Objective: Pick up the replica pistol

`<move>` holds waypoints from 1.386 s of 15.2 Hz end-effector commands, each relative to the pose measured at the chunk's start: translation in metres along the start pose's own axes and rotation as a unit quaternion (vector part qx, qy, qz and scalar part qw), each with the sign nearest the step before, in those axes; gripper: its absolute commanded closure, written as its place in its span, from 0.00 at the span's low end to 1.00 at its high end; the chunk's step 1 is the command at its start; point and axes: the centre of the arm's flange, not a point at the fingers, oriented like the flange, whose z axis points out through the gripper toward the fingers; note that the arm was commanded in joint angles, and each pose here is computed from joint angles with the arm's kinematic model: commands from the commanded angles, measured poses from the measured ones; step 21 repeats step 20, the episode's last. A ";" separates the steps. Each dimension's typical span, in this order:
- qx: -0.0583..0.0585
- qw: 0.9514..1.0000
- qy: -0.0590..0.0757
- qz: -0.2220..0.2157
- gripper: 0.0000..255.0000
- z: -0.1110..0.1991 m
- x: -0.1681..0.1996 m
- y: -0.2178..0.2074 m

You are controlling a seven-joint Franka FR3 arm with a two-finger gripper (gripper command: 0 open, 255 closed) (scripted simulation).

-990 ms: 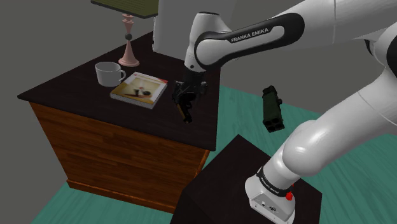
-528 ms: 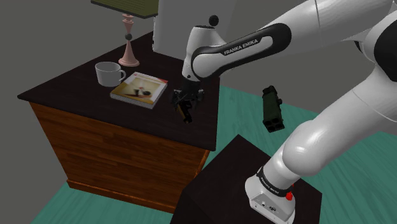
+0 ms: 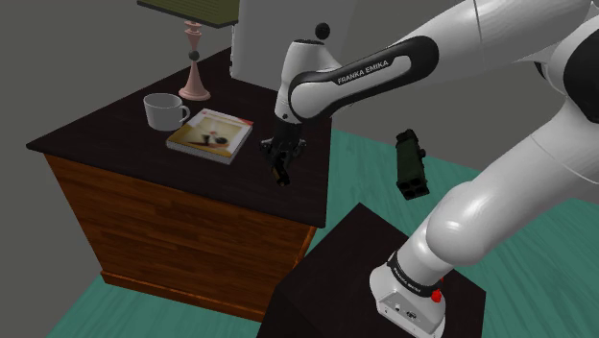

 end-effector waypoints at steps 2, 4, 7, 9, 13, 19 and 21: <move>0.000 1.000 -0.001 0.000 1.00 0.001 0.000 0.000; 0.000 1.000 -0.001 0.000 1.00 -0.005 0.000 0.000; 0.000 1.000 -0.001 0.000 1.00 -0.021 0.000 0.000; 0.000 1.000 -0.001 0.000 1.00 -0.031 -0.001 0.000; 0.000 1.000 -0.001 0.000 1.00 -0.052 -0.001 -0.001; 0.000 1.000 -0.001 0.000 1.00 -0.079 -0.002 -0.001; 0.000 1.000 -0.001 0.000 1.00 -0.079 -0.002 -0.001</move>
